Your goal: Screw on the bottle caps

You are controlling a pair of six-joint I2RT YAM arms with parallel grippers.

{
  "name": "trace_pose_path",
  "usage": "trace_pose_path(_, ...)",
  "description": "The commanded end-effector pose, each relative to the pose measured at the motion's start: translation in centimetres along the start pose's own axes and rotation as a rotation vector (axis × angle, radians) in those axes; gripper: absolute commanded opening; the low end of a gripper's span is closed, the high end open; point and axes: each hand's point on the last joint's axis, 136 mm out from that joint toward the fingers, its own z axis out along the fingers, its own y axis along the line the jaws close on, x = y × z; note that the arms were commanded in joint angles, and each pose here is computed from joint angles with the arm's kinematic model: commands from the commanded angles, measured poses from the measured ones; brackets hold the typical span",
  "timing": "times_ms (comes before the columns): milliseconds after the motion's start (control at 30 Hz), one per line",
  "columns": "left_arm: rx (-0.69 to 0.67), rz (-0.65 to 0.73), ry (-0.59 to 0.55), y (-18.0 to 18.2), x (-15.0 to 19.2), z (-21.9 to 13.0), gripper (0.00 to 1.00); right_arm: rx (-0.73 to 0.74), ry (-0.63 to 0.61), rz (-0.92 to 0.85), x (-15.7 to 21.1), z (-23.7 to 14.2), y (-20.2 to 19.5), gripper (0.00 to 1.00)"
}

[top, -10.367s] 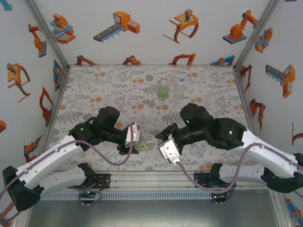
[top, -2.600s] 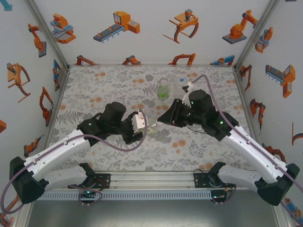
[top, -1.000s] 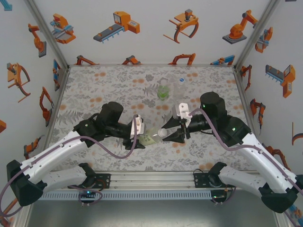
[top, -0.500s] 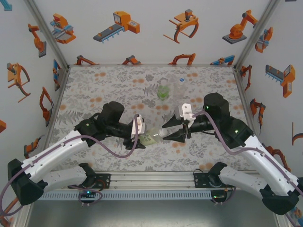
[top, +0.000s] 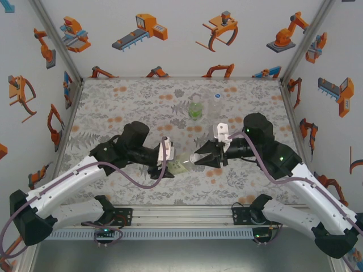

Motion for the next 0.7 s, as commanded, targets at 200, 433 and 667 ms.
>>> trace_pose_path(200,-0.178,0.000,0.056,3.5,0.0,-0.3,0.00,0.613,-0.084,0.947,5.7,-1.0,-10.5,0.00)
trace_pose_path(433,-0.291,-0.010,0.101,5.8,1.0,-0.3,0.00,0.721,-0.140,1.646,11.4,0.2,-10.7,0.00)
trace_pose_path(667,-0.260,-0.019,0.100,5.4,1.2,0.2,0.00,0.712,-0.168,1.574,9.4,-0.2,-11.4,0.13)
